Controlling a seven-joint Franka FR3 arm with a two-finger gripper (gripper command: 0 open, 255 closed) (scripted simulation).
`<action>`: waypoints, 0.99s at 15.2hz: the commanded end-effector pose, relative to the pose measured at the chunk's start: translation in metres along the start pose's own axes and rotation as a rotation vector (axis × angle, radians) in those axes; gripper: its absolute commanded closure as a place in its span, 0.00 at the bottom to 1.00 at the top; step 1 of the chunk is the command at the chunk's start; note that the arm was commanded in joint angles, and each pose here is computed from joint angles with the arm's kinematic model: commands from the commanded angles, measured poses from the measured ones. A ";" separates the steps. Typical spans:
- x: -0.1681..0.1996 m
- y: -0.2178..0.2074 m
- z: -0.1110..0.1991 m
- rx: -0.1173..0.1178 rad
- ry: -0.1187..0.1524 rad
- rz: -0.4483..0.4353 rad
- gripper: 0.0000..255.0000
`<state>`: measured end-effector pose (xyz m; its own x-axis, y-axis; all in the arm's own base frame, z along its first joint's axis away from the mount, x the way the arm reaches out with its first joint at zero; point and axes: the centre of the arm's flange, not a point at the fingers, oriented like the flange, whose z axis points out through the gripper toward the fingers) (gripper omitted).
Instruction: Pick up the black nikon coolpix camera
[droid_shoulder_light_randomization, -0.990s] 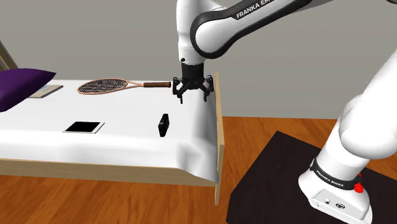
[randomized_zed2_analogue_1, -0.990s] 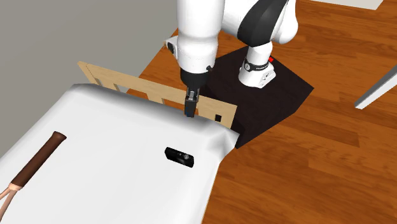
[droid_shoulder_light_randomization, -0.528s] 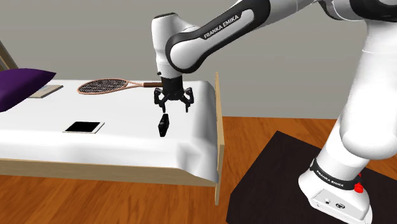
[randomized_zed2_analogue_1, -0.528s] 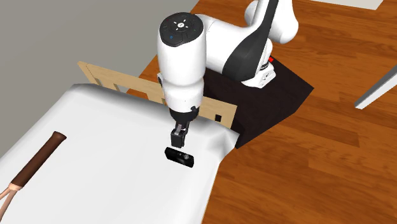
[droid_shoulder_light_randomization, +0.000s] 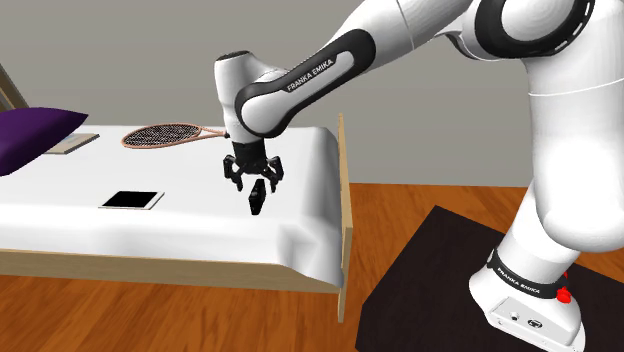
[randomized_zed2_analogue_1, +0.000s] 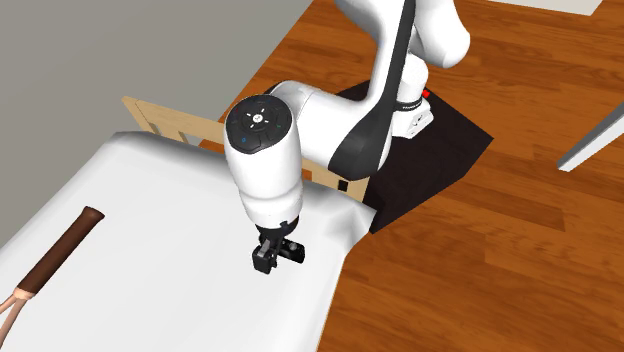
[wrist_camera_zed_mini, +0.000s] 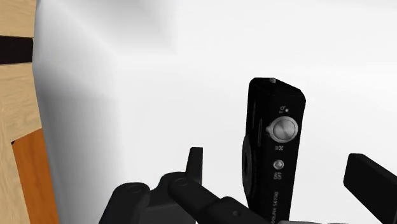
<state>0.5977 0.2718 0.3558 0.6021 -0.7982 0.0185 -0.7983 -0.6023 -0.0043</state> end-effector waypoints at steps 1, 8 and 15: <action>0.001 0.000 0.011 0.000 0.000 0.001 0.00; 0.001 -0.001 0.025 0.000 0.000 0.001 1.00; 0.001 -0.001 0.025 0.000 0.000 0.001 1.00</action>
<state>0.5995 0.2708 0.3308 0.6009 -0.7991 0.0184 -0.7992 -0.6011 -0.0046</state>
